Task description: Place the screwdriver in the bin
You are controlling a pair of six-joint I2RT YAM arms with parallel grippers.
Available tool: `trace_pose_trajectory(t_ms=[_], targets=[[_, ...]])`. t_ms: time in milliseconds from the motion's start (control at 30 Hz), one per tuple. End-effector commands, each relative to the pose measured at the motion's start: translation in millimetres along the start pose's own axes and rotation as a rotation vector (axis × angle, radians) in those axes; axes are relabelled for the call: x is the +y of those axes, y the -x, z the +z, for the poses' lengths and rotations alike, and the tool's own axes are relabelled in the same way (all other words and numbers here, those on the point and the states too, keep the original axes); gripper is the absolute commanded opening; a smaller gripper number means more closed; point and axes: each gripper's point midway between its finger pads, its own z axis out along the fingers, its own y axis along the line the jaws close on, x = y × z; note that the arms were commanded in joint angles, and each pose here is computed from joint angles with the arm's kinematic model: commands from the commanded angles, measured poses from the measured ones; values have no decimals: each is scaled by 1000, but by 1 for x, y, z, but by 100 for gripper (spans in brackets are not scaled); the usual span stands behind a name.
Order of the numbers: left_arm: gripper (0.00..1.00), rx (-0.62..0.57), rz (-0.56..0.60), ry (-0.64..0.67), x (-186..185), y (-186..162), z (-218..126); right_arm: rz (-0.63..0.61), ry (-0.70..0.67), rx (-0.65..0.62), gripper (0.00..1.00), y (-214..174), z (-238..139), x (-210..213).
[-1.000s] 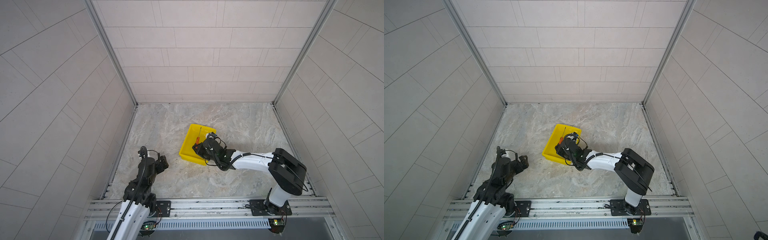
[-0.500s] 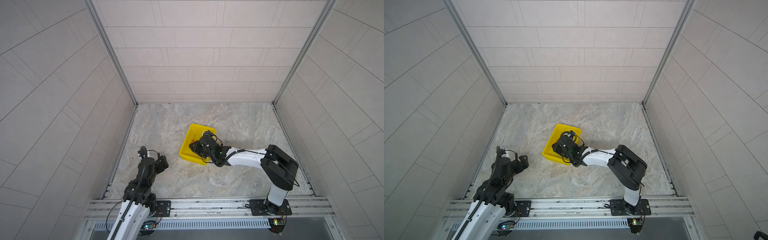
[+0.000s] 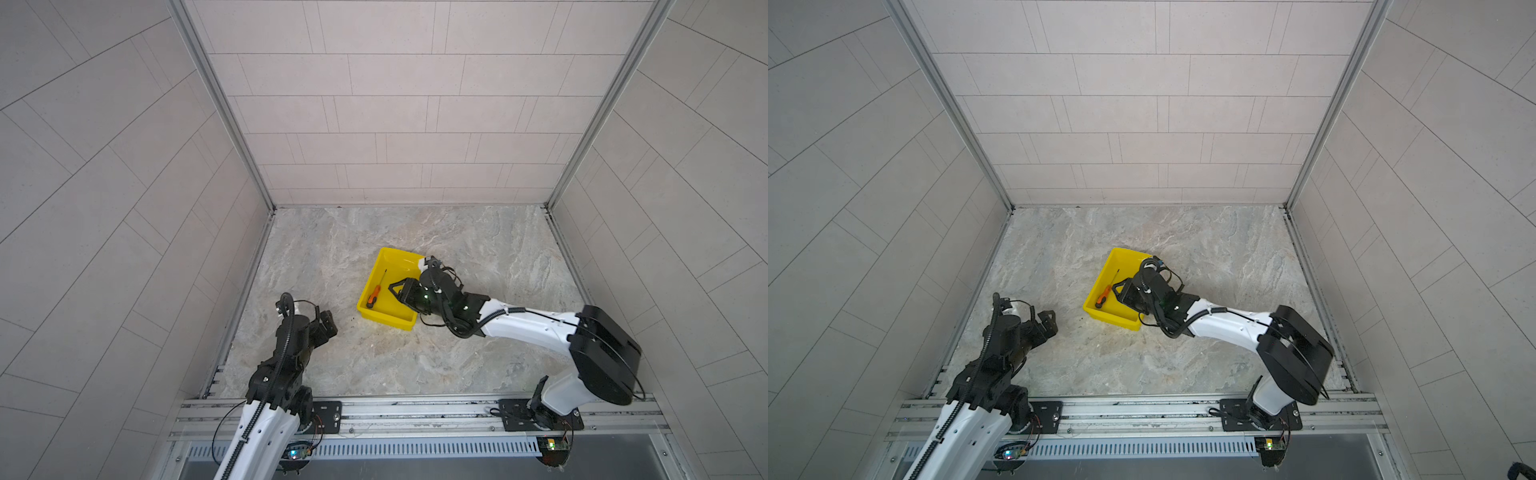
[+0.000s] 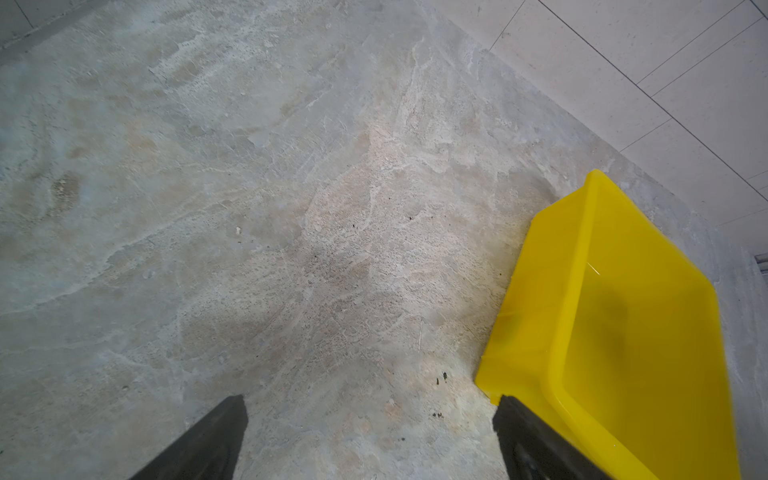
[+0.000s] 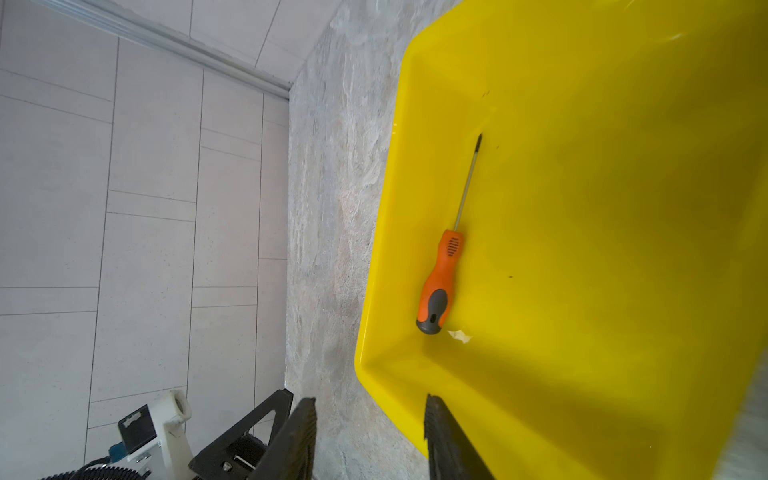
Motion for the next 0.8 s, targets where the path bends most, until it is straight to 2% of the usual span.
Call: trace_pose_trajectory(t_ms=[0,100,233,367,433,500,600,767], targets=[[100,1,-11,14,4,-2,0,-124,-132,-79,44,27,-43,-37],[100,0,-16,20,6,-3,1,-291,-281,-211,49,53,-93,-77],[100,-2,-21,22,6,-2,1,-520,-560,-326,58,71,-162,-148],[100,-5,-25,29,7,-2,1,-610,-756,-408,62,70,-206,-209],[100,-9,-29,39,9,-2,1,-570,-753,-444,62,63,-215,-227],[100,-4,-27,40,9,-3,1,-594,-652,-457,63,60,-212,-215],[100,-4,-27,46,10,-2,3,-574,-643,-537,63,65,-226,-217],[100,14,-23,53,9,-3,5,-581,-613,-523,63,61,-222,-215]])
